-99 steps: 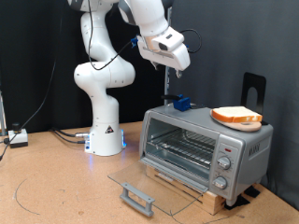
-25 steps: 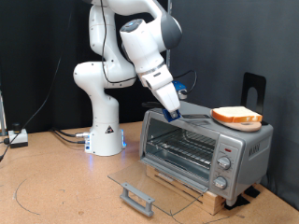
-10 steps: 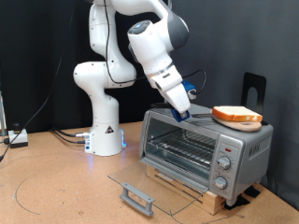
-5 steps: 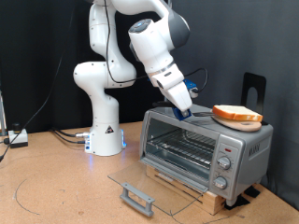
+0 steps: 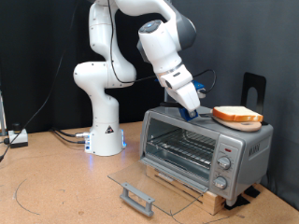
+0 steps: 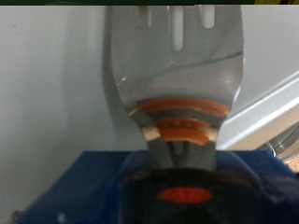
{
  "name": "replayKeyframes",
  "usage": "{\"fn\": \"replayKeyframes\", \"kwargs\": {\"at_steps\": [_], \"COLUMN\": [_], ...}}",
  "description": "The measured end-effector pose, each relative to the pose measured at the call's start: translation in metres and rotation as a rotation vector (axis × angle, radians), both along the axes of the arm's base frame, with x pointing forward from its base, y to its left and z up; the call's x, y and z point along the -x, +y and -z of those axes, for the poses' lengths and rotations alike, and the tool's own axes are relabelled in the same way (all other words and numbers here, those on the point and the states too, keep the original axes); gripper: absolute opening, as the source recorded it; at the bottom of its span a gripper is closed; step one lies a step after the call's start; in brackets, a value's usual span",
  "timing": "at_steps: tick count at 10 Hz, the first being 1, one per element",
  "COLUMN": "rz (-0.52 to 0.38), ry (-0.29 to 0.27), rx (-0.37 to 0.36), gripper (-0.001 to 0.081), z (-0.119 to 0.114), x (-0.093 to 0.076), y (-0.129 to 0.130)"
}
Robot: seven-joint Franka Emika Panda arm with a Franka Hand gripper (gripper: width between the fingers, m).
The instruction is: Make a piece of toast with the oven
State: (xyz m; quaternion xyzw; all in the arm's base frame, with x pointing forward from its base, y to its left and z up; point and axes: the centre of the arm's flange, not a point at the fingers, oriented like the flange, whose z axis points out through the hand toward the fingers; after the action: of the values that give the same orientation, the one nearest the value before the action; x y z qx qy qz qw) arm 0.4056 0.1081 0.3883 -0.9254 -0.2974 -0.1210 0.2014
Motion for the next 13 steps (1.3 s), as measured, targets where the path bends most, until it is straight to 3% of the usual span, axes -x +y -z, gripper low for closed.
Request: {"fn": "replayKeyframes", "kwargs": {"at_steps": [9,13], "rz": [0.058,0.047], "ry": [-0.049,-0.087], "rx": [-0.012,-0.127], "gripper": [0.0417,0.0417], "z": [0.01,0.013], "x": [-0.015,-0.018], "y": [0.041,0.038]}}
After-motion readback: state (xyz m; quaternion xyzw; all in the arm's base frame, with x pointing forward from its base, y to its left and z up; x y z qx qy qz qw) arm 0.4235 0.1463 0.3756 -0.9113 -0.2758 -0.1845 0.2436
